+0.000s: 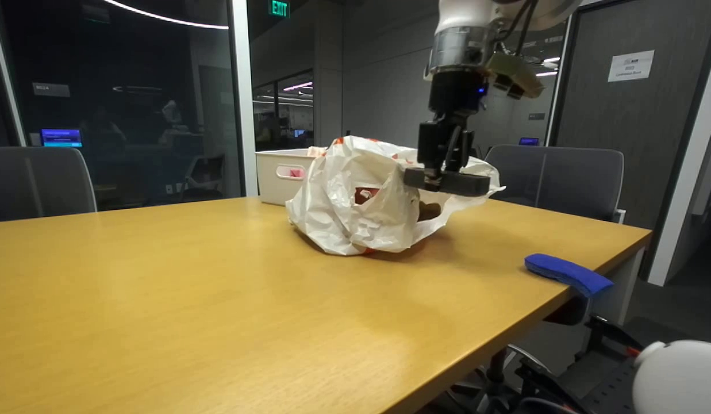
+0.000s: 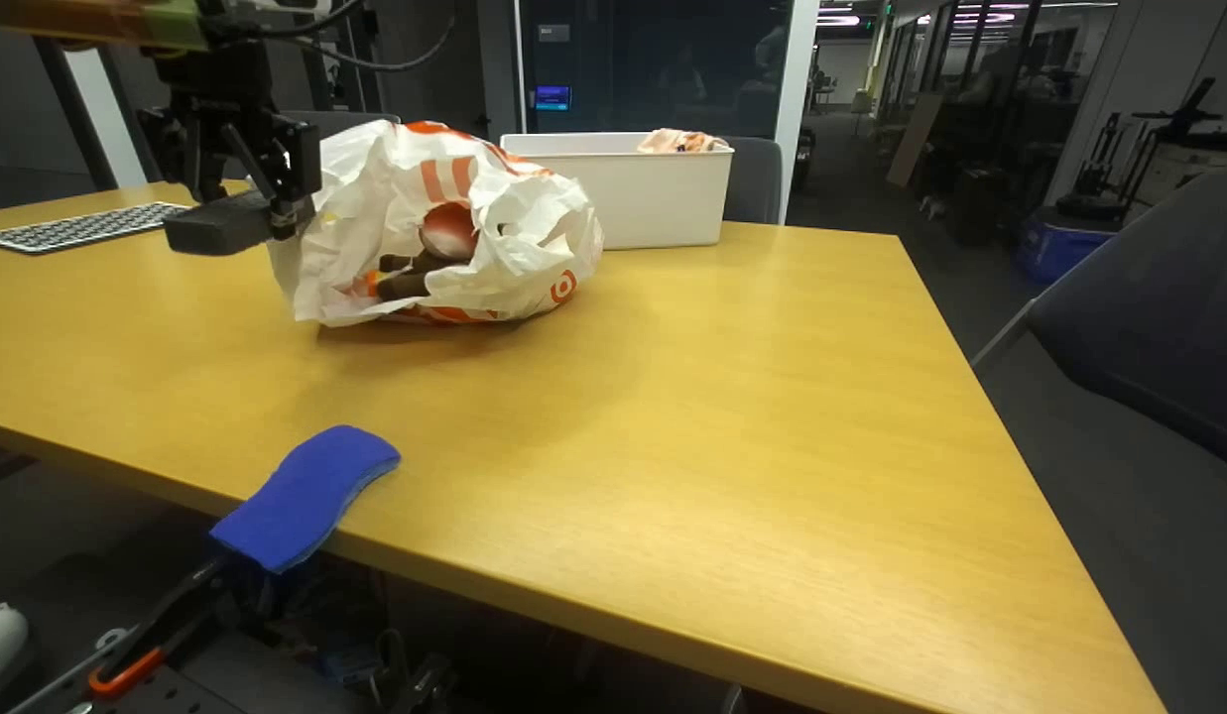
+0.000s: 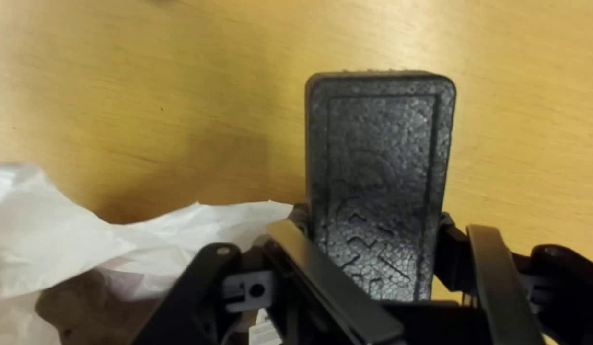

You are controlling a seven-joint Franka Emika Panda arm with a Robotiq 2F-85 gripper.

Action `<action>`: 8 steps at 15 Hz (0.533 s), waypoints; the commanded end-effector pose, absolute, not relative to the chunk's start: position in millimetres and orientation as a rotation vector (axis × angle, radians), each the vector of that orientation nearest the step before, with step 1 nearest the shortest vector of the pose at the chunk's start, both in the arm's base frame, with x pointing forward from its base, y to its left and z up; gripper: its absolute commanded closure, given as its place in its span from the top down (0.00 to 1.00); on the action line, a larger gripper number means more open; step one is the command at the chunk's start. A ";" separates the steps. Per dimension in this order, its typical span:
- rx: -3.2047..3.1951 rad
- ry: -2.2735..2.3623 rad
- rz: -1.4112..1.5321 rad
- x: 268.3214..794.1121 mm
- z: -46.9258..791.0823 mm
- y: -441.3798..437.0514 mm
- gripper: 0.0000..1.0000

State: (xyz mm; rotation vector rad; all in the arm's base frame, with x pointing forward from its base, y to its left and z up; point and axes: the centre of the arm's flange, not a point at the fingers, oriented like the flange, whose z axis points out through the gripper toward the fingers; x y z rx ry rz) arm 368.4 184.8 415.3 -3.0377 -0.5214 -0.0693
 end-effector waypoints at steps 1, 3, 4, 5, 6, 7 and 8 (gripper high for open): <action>-3.133 -0.393 -0.164 437.7 417.6 173.6 0.31; -3.177 -0.250 -0.158 451.5 428.0 144.0 0.31; -3.201 -0.170 -0.168 462.1 426.2 125.4 0.31; -3.218 -0.119 -0.165 466.0 430.5 106.9 0.31; -3.223 -0.085 -0.152 471.7 432.3 90.7 0.31; -3.230 -0.061 -0.142 476.9 431.8 79.8 0.31; -3.232 -0.057 -0.120 484.9 427.2 71.6 0.31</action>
